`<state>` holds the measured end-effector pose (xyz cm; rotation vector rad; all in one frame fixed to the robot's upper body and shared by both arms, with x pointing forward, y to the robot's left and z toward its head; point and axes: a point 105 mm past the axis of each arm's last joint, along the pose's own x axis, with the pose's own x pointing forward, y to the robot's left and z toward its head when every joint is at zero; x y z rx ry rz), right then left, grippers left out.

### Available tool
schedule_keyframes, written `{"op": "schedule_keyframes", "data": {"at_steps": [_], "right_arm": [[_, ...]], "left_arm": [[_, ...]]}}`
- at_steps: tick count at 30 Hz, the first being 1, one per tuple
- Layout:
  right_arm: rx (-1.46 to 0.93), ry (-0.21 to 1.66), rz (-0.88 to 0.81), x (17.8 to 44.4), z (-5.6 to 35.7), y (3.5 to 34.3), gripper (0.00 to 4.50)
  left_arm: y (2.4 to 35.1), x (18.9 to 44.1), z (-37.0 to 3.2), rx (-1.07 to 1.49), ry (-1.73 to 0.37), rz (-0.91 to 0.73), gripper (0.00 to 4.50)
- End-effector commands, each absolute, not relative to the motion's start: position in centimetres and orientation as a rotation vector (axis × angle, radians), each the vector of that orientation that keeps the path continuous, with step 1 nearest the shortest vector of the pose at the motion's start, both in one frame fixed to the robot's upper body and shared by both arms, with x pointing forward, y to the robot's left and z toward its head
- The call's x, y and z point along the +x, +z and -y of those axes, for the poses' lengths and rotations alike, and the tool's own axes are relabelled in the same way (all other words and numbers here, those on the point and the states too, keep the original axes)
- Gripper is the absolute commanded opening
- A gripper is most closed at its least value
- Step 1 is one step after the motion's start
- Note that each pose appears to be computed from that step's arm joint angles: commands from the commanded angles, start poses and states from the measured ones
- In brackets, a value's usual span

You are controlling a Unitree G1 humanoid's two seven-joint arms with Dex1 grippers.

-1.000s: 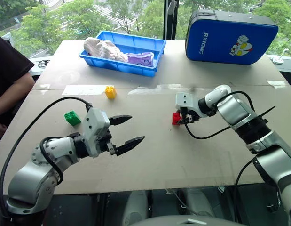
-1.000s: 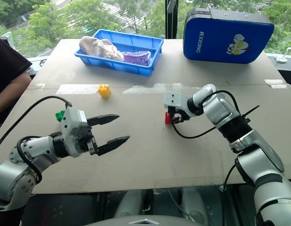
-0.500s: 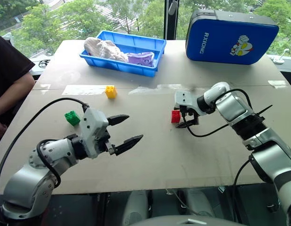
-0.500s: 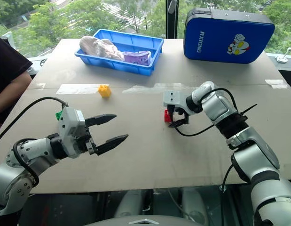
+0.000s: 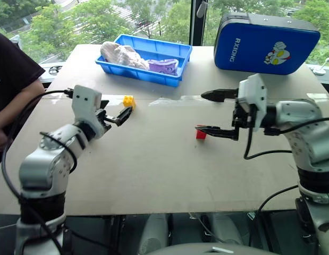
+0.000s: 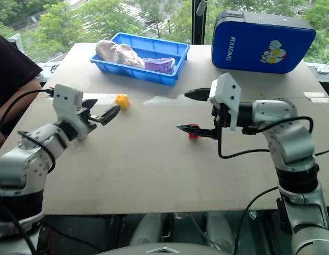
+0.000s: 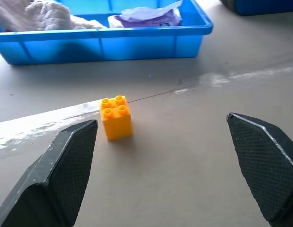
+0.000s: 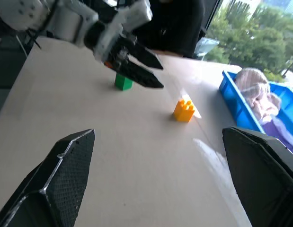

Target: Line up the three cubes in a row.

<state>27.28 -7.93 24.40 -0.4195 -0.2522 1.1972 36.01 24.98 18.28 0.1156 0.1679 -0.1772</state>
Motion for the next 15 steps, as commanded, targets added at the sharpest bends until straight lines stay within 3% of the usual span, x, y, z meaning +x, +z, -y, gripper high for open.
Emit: {"op": "schedule_keyframes", "data": {"at_steps": [1,6,10,13,15], "right_arm": [[-0.426,1.053,0.338,26.5,8.9,25.5,4.42],[-0.415,0.974,0.312,25.5,9.5,24.5,4.42],[-0.414,0.955,0.295,24.8,9.7,24.1,4.42],[-0.406,0.962,0.286,24.4,9.8,24.0,4.42],[-0.399,0.99,0.27,24.0,9.9,23.8,4.42]], "left_arm": [[17.8,38.5,-25.6,0.142,-0.109,-0.188,4.5],[17.3,41.8,-24.7,0.108,-0.11,-0.182,4.5],[17.7,42.7,-23.9,0.088,-0.134,-0.154,4.5],[18.6,41.9,-24.3,0.087,-0.109,-0.112,4.5],[19.5,39.5,-26.3,0.078,-0.037,-0.082,4.5]]}}
